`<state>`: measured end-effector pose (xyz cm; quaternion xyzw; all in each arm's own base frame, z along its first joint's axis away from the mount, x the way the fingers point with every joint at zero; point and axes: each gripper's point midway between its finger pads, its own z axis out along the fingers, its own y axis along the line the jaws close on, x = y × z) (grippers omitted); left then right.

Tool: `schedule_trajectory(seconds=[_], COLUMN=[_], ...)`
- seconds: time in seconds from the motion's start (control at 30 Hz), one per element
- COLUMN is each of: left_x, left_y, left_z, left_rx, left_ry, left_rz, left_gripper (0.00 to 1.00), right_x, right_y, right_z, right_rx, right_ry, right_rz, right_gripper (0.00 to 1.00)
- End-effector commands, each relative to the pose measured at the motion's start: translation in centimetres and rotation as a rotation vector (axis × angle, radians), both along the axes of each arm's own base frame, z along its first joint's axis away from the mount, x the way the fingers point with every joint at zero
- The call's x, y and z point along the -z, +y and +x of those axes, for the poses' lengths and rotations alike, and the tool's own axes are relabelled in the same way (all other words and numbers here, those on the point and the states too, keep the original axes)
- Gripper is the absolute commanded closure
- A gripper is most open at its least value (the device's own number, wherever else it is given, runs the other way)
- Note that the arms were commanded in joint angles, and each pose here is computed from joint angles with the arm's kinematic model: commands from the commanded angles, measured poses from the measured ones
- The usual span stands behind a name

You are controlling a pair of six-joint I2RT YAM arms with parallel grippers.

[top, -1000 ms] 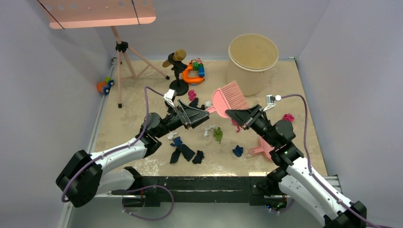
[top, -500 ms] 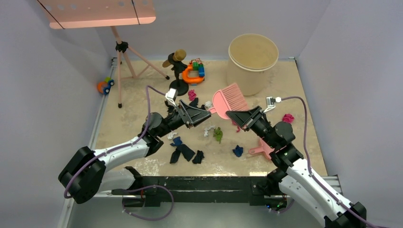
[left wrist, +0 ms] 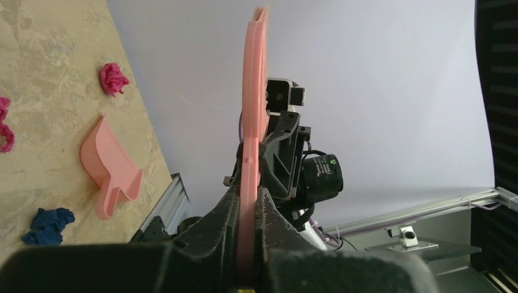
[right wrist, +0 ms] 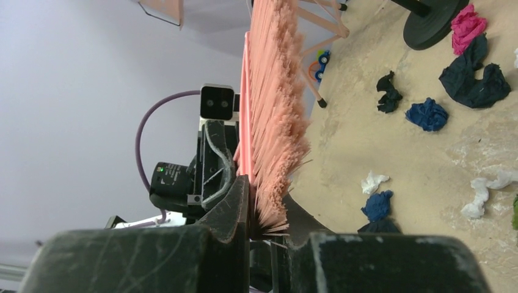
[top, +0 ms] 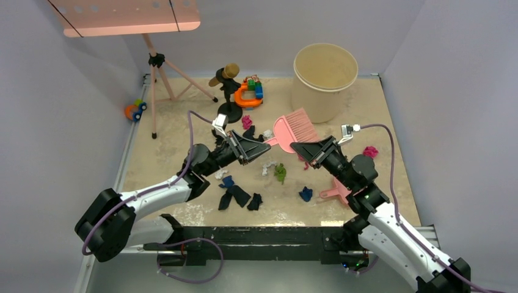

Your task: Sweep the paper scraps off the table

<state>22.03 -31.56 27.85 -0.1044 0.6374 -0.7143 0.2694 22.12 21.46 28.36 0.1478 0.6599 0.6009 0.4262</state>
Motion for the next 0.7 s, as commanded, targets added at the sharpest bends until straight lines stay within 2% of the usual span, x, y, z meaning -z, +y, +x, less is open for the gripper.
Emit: schedule_trajectory(seconds=[0.0, 0.03, 0.07, 0.1, 0.13, 0.2, 0.37, 0.5, 0.67], left_x=[-3.5, -3.3, -3.4, -3.1, -2.9, -2.2, -0.7, 0.8, 3.1], left_y=[0.1, 0.2, 0.2, 0.2, 0.3, 0.7, 4.2, 7.9, 13.4], left_z=[-0.7, -0.8, -0.8, -0.8, -0.8, -0.8, -0.6, -0.5, -0.2], left_rx=[0.018, 0.02, 0.019, 0.019, 0.017, -0.011, -0.137, -0.233, -0.396], left_ry=[-0.075, -0.071, -0.073, -0.069, -0.069, -0.082, -0.108, -0.129, -0.037], left_rz=[-0.065, -0.057, -0.044, -0.012, 0.027, 0.118, 0.358, 0.611, 0.884], left_gripper=[1.0, 1.0, 1.0, 1.0, 1.0, 1.0, 1.0, 1.0, 1.0], right_x=[-0.5, -0.4, -0.5, -0.5, -0.4, -0.4, 0.7, 1.4, 1.6], right_y=[0.2, 0.1, 0.0, -0.2, -0.4, -1.1, -3.2, -4.6, -6.2], right_z=[0.1, 0.1, 0.1, 0.1, 0.2, 0.2, -0.2, -0.7, -1.2], right_rx=[-0.006, -0.002, 0.003, 0.012, 0.028, 0.063, 0.144, 0.189, 0.239], right_ry=[-0.022, -0.021, -0.025, -0.025, -0.017, -0.006, 0.028, 0.041, 0.028], right_rz=[-0.023, -0.028, -0.034, -0.043, -0.055, -0.081, -0.203, -0.265, -0.341], right_gripper=[1.0, 0.9, 0.69, 0.43, 0.26, 0.12, 0.09, 0.1, 0.11])
